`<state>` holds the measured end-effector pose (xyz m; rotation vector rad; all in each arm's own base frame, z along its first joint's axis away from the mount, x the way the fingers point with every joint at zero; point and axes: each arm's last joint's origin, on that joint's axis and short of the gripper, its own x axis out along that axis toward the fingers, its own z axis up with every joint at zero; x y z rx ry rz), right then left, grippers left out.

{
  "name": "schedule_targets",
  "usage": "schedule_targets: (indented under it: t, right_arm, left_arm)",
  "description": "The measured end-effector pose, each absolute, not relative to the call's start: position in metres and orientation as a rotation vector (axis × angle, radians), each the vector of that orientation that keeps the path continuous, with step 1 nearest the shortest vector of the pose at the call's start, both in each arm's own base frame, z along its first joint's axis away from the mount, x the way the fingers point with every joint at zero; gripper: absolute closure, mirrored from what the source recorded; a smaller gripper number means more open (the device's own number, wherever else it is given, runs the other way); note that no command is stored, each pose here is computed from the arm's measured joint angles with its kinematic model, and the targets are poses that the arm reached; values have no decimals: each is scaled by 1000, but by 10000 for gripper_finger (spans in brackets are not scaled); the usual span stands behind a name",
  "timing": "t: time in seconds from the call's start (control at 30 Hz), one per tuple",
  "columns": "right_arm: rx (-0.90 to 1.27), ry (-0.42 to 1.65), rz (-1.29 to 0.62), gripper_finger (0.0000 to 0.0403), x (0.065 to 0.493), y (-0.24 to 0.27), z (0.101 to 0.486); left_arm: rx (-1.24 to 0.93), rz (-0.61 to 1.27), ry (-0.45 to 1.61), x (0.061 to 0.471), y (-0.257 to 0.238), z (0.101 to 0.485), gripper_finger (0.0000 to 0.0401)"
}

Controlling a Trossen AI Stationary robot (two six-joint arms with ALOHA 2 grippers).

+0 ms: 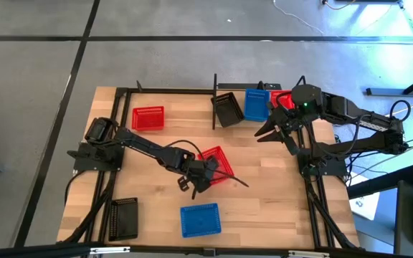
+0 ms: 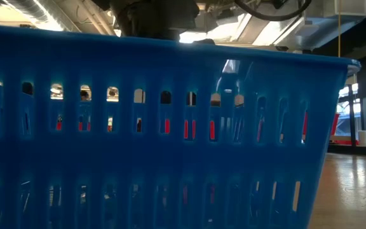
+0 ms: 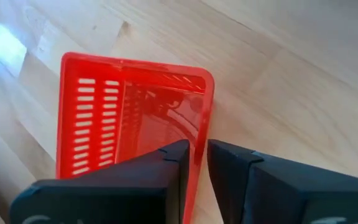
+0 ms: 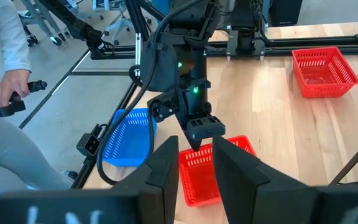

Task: Stack baskets on shelf by color
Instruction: Stack the bottom red bin on top of the other red bin on the shelf

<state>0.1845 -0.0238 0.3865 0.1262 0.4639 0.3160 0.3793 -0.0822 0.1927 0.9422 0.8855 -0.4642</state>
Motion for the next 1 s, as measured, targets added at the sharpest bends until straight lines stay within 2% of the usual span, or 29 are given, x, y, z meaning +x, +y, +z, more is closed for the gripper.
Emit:
schedule_targets:
  t: [0.2,0.43,0.57,0.8,1.0]
  right_arm:
    - [126,464,316,307,185,-24,386]
    - [116,484,259,307,184,-25,385]
    - [170,548,194,307,182,-25,380]
    - [266,673,-40,307,194,-15,367]
    - [600,795,-252,307,227,-13,340]
  left_arm:
    - [953,-403,907,377,-83,196,348]
    - [804,-275,905,356,-78,234,347]
    - [598,-132,853,336,-72,271,346]
    - [217,155,725,286,-57,332,346]
    - [-1,258,569,252,-48,367,346]
